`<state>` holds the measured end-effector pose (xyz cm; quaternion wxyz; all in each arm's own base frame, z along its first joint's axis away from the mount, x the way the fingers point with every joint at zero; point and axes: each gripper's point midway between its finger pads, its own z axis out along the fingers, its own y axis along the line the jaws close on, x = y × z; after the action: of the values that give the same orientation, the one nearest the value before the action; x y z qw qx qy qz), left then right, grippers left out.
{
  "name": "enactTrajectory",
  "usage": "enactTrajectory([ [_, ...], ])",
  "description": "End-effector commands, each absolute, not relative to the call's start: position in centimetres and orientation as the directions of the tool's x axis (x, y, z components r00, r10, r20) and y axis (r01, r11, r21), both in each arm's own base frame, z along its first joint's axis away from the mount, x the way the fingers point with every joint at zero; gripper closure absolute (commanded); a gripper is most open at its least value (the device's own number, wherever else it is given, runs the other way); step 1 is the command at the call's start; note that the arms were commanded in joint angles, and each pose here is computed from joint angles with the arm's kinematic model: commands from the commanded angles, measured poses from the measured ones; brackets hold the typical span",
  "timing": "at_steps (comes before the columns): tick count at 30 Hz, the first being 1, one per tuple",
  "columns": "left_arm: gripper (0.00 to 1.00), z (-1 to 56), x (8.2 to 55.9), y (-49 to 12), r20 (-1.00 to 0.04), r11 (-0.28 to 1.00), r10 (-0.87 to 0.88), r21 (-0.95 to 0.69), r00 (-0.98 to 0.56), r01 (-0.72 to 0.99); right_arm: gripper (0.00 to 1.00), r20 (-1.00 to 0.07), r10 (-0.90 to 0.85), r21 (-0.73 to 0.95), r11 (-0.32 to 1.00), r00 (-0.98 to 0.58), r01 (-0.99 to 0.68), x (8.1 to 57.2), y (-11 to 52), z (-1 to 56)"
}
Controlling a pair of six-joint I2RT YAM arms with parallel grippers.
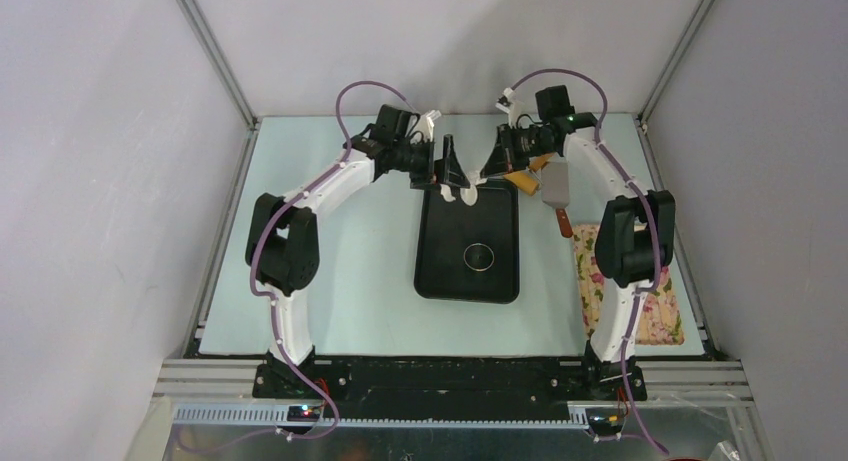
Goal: Roll out the dumpling wrappers from the dough
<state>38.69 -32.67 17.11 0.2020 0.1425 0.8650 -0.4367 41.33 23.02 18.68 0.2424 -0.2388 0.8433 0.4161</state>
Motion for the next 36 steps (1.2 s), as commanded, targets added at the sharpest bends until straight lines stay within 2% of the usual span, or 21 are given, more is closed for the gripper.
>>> enactTrajectory([
  [1, 0.0, 20.6, 38.6, -32.1, -0.529, 0.54, 0.036, -0.704, -0.848, 0.462, 1.0, -0.578, -0.184, 0.624, 0.529, -0.795, -0.575, 40.9, 22.8, 18.8],
  [3, 0.0, 20.7, 38.6, -32.0, -0.526, 0.535, 0.031, -0.71, -0.85, 0.458, 1.0, -0.57, -0.244, 0.548, 0.599, -0.785, -0.584, 40.7, 22.3, 16.9],
  [5, 0.0, 20.7, 38.6, -31.9, -0.526, 0.533, 0.029, -0.711, -0.85, 0.458, 1.0, -0.557, -0.29, 0.521, 0.607, -0.778, -0.6, 39.6, 22.5, 16.1],
  [6, 0.0, 20.8, 38.7, -31.9, -0.527, 0.533, 0.028, -0.711, -0.85, 0.459, 1.0, -0.559, -0.282, 0.539, 0.591, -0.78, -0.6, 39.4, 22.7, 16.4],
  [8, 0.0, 20.8, 38.6, -31.9, -0.525, 0.529, 0.029, -0.714, -0.851, 0.459, 1.0, -0.565, -0.244, 0.64, 0.473, -0.788, -0.605, 38.0, 23.5, 18.8],
  [12, 0.0, 20.9, 38.7, -31.6, -0.521, 0.526, 0.021, -0.72, -0.853, 0.453, 1.0, -0.57, -0.297, 0.65, 0.408, -0.766, -0.641, 35.3, 23.3, 20.5],
  [14, 0.0, 20.8, 38.8, -31.5, -0.518, 0.524, 0.018, -0.724, -0.855, 0.449, 1.0, -0.577, -0.325, 0.626, 0.412, -0.749, -0.662, 33.9, 23.0, 20.6],
  [17, 0.0, 20.7, 39.0, -31.3, -0.512, 0.522, 0.011, -0.73, -0.859, 0.442, 1.0, -0.534, -0.37, 0.616, 0.445, -0.76, -0.65, 32.3, 22.2, 18.4],
  [27, 0.0, 20.8, 38.9, -31.5, -0.506, 0.511, 0.005, -0.74, -0.863, 0.437, 1.0, -0.484, -0.474, 0.518, 0.522, -0.735, -0.678, 30.4, 21.2, 13.9],
  [32, 0.0, 20.8, 38.8, -31.4, -0.507, 0.511, 0.005, -0.74, -0.862, 0.438, 1.0, -0.441, -0.476, 0.573, 0.503, -0.761, -0.647, 30.2, 22.5, 12.5],
  [36, 0.0, 20.9, 38.8, -31.4, -0.512, 0.51, 0.006, -0.737, -0.859, 0.443, 1.0, -0.434, -0.472, 0.643, 0.435, -0.768, -0.631, 29.4, 23.7, 12.9],
])
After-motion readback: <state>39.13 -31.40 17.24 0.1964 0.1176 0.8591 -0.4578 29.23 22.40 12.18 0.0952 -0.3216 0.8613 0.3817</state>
